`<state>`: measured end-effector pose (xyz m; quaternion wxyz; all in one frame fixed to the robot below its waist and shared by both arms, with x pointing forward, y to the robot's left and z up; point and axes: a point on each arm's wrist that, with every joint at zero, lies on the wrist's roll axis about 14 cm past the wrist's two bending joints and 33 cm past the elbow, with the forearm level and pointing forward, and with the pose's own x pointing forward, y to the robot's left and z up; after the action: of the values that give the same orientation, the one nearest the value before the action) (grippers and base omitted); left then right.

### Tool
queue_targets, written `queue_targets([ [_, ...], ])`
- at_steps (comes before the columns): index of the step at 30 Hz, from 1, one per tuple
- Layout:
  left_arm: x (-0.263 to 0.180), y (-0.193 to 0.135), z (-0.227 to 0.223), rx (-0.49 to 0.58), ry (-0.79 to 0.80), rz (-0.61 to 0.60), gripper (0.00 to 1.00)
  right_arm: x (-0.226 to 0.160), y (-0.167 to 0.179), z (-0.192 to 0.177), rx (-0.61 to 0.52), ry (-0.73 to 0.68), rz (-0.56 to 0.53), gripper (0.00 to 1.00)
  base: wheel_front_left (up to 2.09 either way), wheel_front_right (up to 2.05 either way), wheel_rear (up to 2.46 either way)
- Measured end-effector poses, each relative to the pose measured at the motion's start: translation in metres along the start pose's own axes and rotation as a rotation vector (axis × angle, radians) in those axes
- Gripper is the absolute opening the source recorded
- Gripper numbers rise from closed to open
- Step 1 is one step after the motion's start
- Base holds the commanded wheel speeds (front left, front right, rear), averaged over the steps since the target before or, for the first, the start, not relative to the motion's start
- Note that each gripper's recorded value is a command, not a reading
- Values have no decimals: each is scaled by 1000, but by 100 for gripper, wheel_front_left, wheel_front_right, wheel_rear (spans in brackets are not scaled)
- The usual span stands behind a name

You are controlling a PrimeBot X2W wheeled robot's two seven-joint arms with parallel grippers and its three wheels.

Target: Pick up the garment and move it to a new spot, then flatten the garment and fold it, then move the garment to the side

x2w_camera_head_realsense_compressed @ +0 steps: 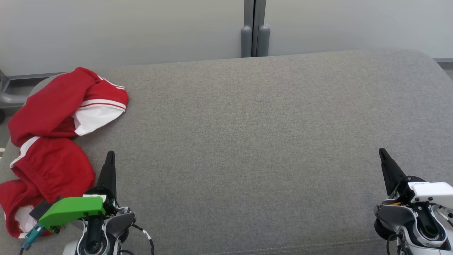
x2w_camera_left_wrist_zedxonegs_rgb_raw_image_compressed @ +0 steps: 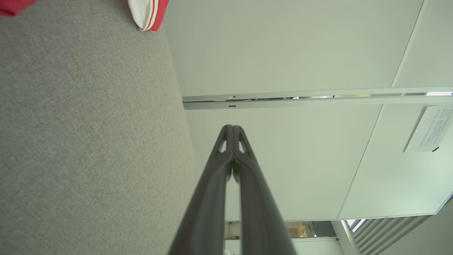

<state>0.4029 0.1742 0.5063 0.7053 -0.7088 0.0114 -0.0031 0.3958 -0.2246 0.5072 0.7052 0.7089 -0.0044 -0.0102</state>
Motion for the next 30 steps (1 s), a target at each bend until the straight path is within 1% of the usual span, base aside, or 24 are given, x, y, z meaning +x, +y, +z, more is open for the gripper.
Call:
queue_targets([
  [30,0,0,0,0,0,0,0,0,0,0,0,0,0,0,0,0,0],
])
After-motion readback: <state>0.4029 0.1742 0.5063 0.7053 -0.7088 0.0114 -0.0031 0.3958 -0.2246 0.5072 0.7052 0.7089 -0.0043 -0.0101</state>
